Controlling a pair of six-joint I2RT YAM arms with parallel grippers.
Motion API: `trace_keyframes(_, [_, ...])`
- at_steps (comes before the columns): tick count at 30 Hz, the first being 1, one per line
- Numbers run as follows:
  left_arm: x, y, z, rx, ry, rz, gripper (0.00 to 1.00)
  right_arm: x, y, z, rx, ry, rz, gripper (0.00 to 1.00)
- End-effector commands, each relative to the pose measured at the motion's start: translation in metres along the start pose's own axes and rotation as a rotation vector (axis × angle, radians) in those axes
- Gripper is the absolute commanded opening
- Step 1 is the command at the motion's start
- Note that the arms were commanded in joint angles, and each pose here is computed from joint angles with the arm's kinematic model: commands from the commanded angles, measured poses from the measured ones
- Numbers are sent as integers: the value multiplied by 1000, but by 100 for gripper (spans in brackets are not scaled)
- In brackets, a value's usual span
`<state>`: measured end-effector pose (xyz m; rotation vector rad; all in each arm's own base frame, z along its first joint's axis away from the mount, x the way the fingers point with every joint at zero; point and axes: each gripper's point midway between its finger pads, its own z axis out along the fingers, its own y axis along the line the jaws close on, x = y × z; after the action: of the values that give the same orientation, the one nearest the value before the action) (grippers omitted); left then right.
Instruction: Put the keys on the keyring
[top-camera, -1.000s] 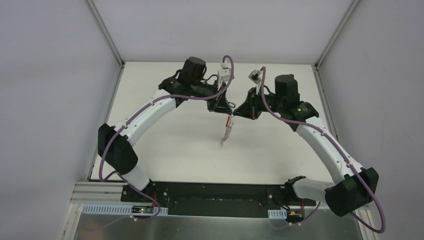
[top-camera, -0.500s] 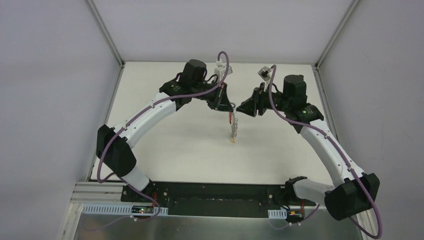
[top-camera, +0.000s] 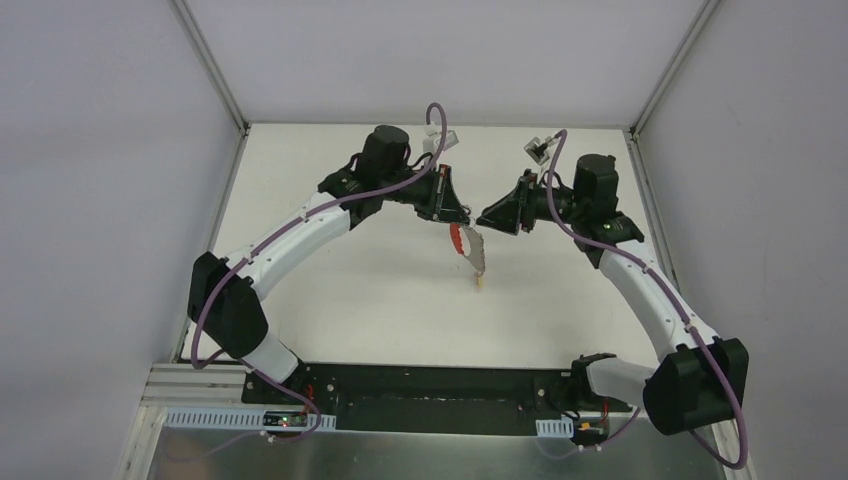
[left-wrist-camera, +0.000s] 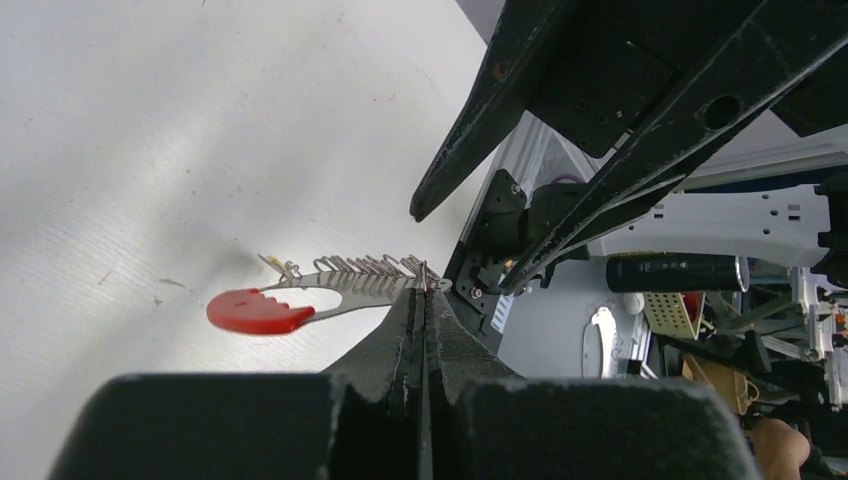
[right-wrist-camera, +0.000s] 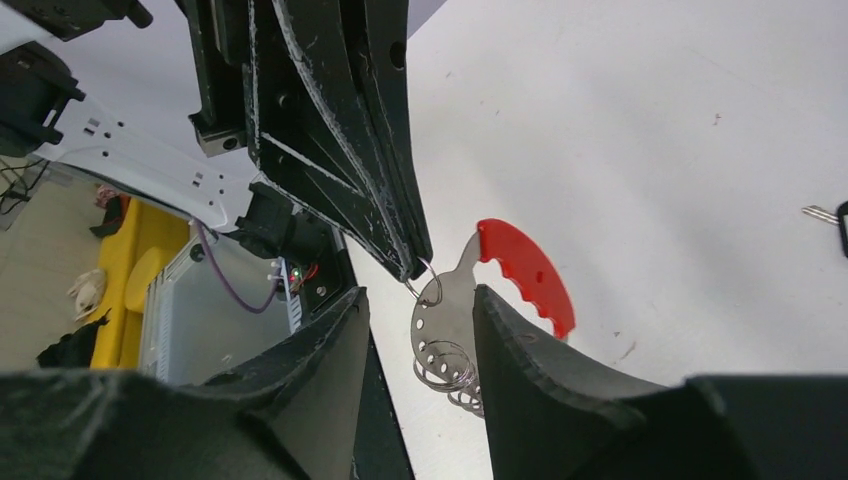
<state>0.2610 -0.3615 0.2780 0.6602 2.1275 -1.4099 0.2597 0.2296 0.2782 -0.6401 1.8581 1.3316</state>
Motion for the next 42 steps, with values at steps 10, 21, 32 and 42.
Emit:
trace_keyframes(10, [-15, -46, -15, 158, -76, 44, 0, 2, 22, -1, -210, 4, -36, 32])
trace_keyframes(21, [-12, -50, -15, 203, -69, 70, 0, 4, 25, -2, -236, 3, -52, 14])
trace_keyframes(32, [-9, -47, -20, 186, -42, 185, 2, -2, 31, -5, -228, -14, -87, 0])
trace_keyframes(42, [-27, -40, -39, 143, -89, 242, 41, -13, 10, -8, -24, -35, -176, 0])
